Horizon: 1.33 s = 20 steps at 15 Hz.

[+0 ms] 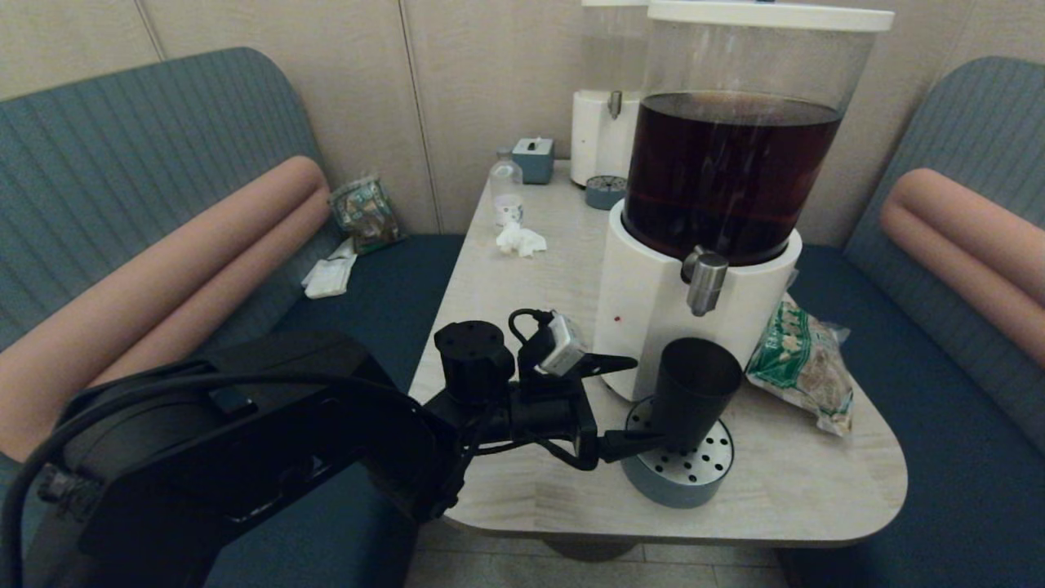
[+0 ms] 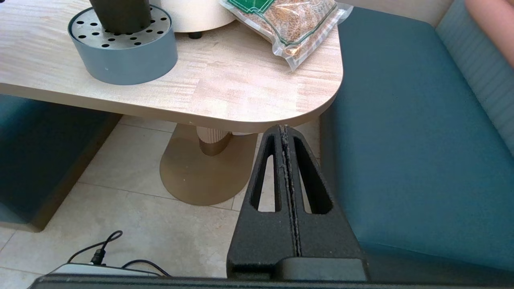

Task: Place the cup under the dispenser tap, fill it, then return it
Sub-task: Place the cup next to the water dispenser

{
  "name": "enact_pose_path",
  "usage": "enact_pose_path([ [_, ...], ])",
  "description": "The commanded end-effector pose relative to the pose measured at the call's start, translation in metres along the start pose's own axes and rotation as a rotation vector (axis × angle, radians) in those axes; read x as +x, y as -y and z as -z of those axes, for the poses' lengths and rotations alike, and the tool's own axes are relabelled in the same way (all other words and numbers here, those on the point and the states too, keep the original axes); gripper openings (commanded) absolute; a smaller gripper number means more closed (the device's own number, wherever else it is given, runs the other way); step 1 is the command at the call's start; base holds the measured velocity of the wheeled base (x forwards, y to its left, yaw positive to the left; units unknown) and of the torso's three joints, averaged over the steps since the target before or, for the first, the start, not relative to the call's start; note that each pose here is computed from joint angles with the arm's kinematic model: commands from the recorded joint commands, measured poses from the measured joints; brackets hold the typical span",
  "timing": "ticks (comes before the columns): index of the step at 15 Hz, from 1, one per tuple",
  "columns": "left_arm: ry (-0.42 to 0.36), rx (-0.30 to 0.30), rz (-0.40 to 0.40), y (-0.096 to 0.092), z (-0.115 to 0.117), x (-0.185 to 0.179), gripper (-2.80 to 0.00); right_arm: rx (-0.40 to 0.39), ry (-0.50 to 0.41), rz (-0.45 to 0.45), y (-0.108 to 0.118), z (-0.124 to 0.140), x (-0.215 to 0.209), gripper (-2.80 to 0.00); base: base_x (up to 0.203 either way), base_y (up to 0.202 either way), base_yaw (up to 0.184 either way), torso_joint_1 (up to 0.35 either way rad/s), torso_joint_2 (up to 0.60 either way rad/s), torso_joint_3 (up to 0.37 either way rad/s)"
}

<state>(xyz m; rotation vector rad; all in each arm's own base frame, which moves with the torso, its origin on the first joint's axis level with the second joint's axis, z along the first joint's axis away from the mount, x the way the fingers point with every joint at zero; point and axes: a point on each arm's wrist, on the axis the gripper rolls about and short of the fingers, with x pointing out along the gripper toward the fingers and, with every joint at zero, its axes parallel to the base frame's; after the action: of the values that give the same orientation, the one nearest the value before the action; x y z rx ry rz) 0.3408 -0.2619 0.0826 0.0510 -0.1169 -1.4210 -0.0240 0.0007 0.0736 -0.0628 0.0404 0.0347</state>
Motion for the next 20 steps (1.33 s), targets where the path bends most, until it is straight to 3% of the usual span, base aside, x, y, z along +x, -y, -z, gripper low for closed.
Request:
enact_pose_path([
  [1,0.013,0.009,0.028,0.008,-0.006,0.006,0.00,-0.001,0.001,-0.001,0.000,0.000,0.000,-2.80,0.000,0.000,0.000,0.000,0.00,0.000],
  [9,0.011,-0.005,0.037,0.004,0.015,0.024,0.00,-0.001,0.002,0.000,0.000,0.000,0.000,-2.80,0.000,0.000,0.000,0.000,0.00,0.000],
  [20,0.050,0.010,0.015,0.002,0.021,0.048,0.00,-0.001,0.002,0.000,0.000,0.000,0.000,-2.80,0.000,0.000,0.000,0.000,0.00,0.000],
])
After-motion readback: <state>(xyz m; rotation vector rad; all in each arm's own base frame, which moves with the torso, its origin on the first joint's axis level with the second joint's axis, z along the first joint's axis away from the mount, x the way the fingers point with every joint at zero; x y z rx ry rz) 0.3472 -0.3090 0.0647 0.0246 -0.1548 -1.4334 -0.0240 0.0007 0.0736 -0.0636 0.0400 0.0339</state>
